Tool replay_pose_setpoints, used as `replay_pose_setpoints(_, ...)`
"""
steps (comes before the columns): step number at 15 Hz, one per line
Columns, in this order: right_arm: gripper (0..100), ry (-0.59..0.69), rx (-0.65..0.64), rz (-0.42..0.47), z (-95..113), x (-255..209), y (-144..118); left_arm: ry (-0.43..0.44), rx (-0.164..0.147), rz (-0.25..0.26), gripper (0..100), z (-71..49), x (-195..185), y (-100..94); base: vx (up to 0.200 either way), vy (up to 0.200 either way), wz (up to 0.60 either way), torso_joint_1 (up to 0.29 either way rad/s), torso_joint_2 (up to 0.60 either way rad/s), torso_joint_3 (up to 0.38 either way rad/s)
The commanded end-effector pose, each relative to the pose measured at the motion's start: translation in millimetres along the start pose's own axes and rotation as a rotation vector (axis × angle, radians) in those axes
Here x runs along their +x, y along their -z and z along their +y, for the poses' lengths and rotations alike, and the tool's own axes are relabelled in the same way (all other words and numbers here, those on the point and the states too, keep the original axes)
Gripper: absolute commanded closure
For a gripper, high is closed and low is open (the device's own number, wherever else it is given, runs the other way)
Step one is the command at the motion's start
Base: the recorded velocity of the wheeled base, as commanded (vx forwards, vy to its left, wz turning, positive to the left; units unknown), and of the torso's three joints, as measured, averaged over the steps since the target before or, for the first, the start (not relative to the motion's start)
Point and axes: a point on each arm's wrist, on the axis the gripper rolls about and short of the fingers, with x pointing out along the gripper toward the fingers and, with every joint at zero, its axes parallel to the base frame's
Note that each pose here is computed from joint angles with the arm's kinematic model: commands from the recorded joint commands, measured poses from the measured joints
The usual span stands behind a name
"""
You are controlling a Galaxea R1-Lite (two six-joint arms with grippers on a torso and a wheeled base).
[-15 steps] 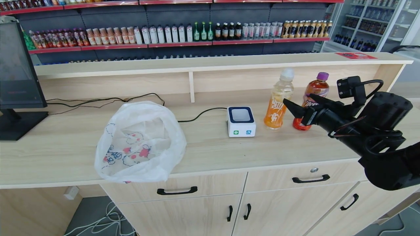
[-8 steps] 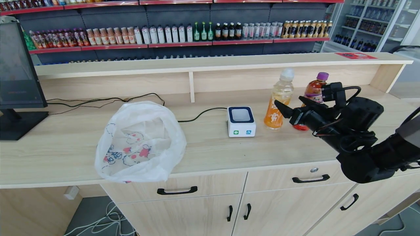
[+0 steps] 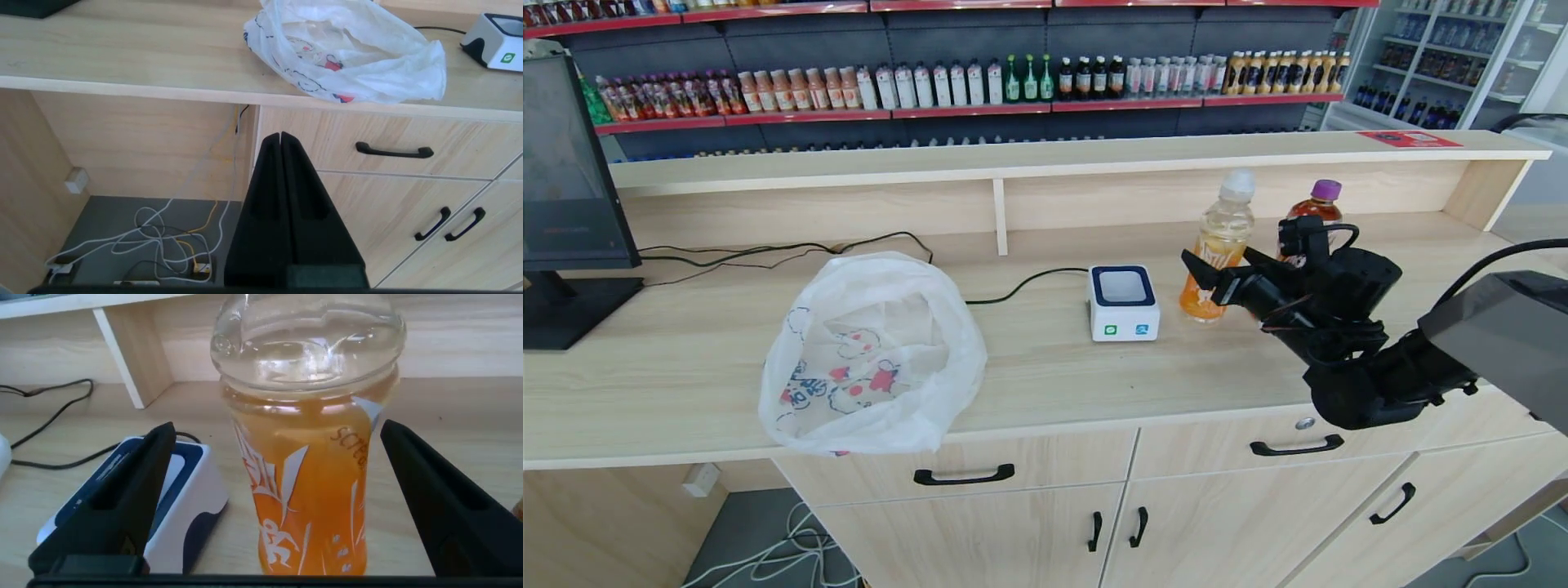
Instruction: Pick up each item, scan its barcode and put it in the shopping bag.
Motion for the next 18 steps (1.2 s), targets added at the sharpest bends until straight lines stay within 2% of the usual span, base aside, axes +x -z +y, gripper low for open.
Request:
replay_pose_setpoints(1,0,0.019,0.007,0.016,-10.1,9.4,14.9,-0.001,0.000,0.000,100,0.0,0.0,0.0,0.000,0.000,0.00,0.000,0.00,0.000)
replay_pose_setpoints(10,0,0.025,0.013,0.008,-22.3,62.0,6.2,-0.001,0.000,-0.002,100,0.0,0.0,-0.2,0.000,0.000,0.00,0.000,0.00,0.000)
replay_pose_setpoints(11,100,0.027,0.013,0.013,-23.2,63.2,4.9,-0.001,0.000,-0.002,100,0.0,0.0,-0.2,0.000,0.000,0.00,0.000,0.00,0.000)
replay_pose_setpoints(18,100,0.021,0.005,-0.022,-21.5,64.9,-6.5,-0.001,0.000,-0.002,100,0.0,0.0,-0.2,0.000,0.000,0.00,0.000,0.00,0.000)
